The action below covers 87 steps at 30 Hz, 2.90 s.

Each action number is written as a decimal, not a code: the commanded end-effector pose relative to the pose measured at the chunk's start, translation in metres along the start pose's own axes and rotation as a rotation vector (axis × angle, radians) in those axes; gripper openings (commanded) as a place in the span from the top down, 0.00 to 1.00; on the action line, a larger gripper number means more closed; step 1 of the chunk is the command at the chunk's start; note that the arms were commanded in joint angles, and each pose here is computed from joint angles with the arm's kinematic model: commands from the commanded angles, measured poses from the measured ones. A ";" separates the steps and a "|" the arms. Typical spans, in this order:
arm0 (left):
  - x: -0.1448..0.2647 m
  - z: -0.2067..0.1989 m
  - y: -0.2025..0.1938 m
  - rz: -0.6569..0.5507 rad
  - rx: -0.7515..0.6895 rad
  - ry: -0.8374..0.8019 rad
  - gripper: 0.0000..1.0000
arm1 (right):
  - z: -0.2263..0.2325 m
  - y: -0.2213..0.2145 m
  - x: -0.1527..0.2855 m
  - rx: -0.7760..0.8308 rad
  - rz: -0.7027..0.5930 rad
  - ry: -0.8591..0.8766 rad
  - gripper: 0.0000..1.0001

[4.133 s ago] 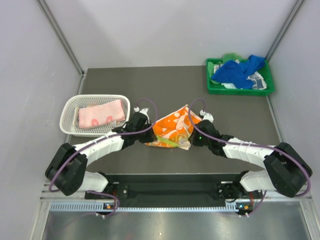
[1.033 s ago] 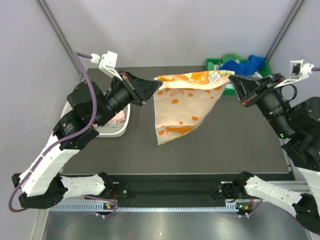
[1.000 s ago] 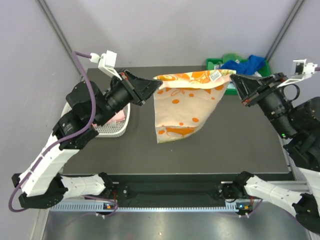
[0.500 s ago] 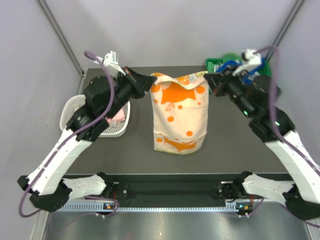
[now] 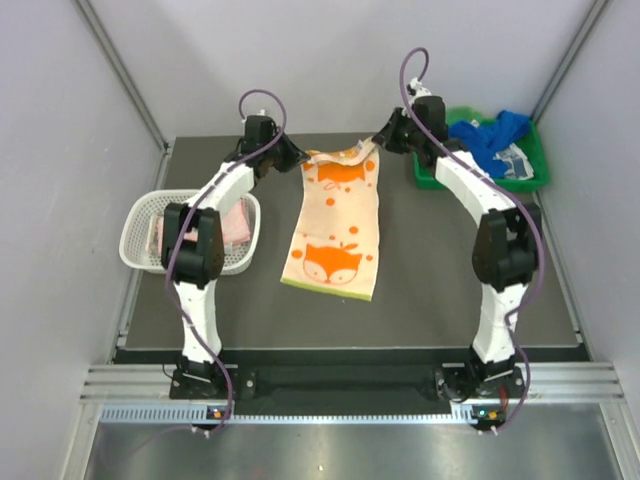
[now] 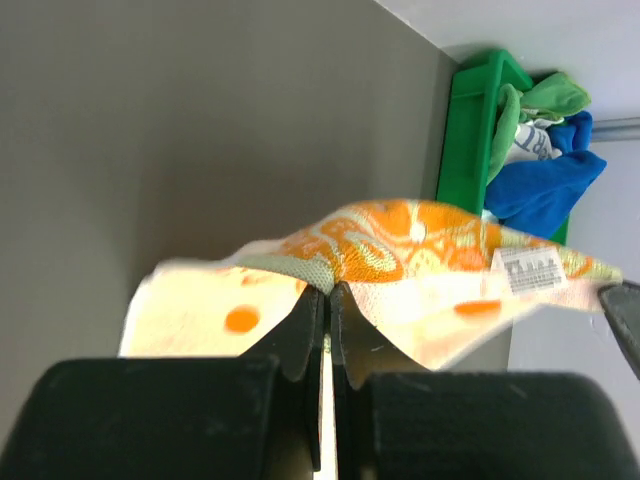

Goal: Fold and stack the towels
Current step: Flatten out the crumpled towel, then fold the towel

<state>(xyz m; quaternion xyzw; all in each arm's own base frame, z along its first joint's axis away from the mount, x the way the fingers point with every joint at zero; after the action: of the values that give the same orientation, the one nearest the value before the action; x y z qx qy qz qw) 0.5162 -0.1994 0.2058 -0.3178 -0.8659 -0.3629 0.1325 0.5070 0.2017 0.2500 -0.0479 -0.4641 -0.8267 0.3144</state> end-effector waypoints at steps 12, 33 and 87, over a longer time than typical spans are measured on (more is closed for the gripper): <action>-0.002 0.001 0.001 0.041 -0.008 -0.155 1.00 | -0.017 -0.003 -0.003 -0.056 -0.027 0.027 1.00; 0.069 0.065 -0.092 0.286 -0.001 0.062 1.00 | -0.063 -0.178 0.100 -0.190 0.207 -0.145 1.00; 0.145 0.104 -0.177 0.470 -0.073 0.166 1.00 | -0.043 -0.269 0.148 -0.201 0.252 -0.240 1.00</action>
<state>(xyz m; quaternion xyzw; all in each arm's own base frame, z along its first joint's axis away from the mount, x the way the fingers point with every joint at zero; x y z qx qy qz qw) 0.2953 -0.1547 0.0999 -0.4876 -0.7424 -0.3622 0.2826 0.2476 0.1964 0.0779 -0.2444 -0.4005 -0.8042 0.3648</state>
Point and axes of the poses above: each gripper's point midway between its finger pads, its own x axis back along the fingers, its own z axis along the line the jaws close on, y = z × x, the point moved 4 cm from there along x, back along the fingers, and after that the axes turned 4 degrees about -x, right-handed, at the moved point
